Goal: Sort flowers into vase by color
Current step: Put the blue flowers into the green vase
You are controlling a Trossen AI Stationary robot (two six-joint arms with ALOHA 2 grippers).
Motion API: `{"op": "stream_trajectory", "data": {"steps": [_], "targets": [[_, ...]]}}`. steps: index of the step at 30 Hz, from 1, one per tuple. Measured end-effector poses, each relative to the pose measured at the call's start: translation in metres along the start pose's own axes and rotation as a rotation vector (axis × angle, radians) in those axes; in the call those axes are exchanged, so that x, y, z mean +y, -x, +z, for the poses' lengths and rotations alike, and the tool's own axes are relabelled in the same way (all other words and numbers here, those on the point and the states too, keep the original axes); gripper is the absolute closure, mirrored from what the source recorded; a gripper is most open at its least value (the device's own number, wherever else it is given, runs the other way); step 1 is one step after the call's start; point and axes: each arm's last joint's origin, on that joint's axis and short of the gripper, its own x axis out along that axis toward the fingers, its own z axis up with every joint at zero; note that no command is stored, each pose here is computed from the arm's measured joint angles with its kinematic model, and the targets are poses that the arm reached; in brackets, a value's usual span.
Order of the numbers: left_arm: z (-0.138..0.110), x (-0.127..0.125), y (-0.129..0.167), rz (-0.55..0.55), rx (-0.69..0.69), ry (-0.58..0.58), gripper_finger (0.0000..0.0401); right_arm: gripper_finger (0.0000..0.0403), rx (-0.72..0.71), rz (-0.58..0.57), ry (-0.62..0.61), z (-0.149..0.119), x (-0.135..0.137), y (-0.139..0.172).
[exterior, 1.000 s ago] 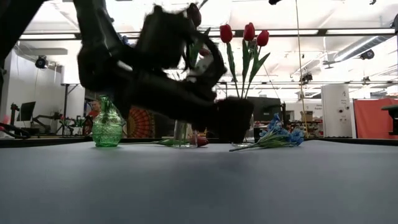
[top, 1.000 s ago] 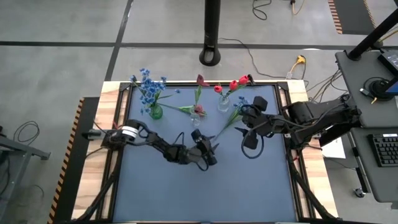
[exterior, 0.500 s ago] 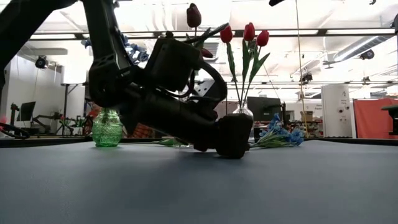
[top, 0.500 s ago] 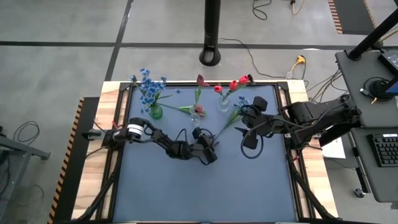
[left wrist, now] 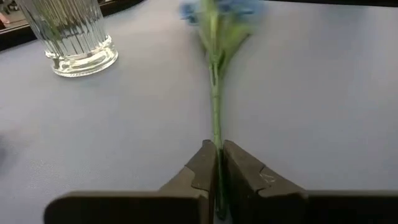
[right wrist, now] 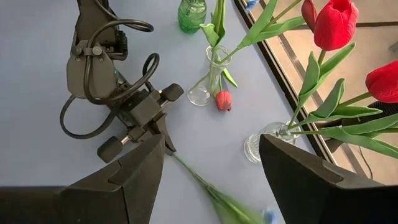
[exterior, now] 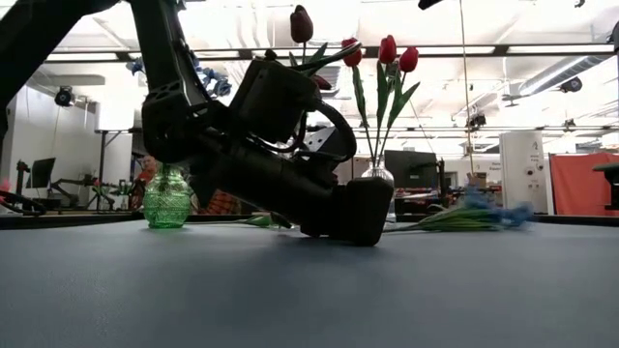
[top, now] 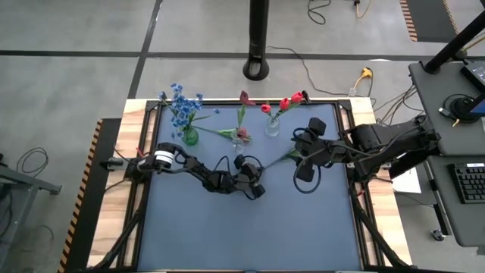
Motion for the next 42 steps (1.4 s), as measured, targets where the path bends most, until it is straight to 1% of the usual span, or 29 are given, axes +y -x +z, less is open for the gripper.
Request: {"op": "stream_trajectory", "data": {"steps": [4, 8, 13, 17, 19, 22, 26, 34, 37, 40, 42], "targets": [[0.004, -0.003, 0.004, -0.002, -0.005, -0.003, 0.0398, 0.0150, 0.008, -0.002, 0.005, -0.001, 0.000, 0.000], [0.012, -0.009, 0.017, -0.004, 0.029, -0.063, 0.0400, 0.0152, 0.034, -0.010, 0.006, -0.004, -0.001, 0.000], [0.016, -0.015, 0.044, -0.022, 0.144, -0.163, 0.0400, 0.0153, 0.072, -0.023, -0.008, -0.008, -0.002, 0.000], [0.018, -0.016, 0.066, -0.023, 0.252, -0.237, 0.0401, 0.0156, 0.076, -0.024, -0.006, -0.009, -0.002, -0.001], [0.019, -0.015, 0.075, -0.008, 0.302, -0.235, 0.0401, 0.0156, 0.077, -0.025, -0.006, -0.009, -0.002, -0.001], [0.017, -0.013, 0.081, 0.017, 0.347, -0.190, 0.0395, 0.0157, 0.078, -0.025, -0.005, -0.009, -0.002, -0.001], [0.017, -0.016, 0.084, 0.013, 0.346, -0.178, 0.0363, 0.0158, 0.078, -0.025, -0.005, -0.009, -0.002, -0.001], [0.023, -0.017, 0.087, 0.001, 0.318, -0.185, 0.0269, 0.0158, 0.078, -0.024, -0.005, -0.009, -0.002, -0.001], [0.031, -0.021, 0.084, -0.054, 0.255, -0.203, 0.0245, 0.0158, 0.081, -0.025, -0.003, -0.009, -0.002, -0.002], [0.043, -0.023, 0.073, -0.106, 0.154, -0.191, 0.0233, 0.0158, 0.086, -0.027, 0.002, -0.011, -0.001, -0.003], [0.044, -0.019, 0.062, -0.099, 0.114, -0.189, 0.0232, 0.0158, 0.090, -0.028, 0.005, -0.012, -0.001, -0.004]]}}
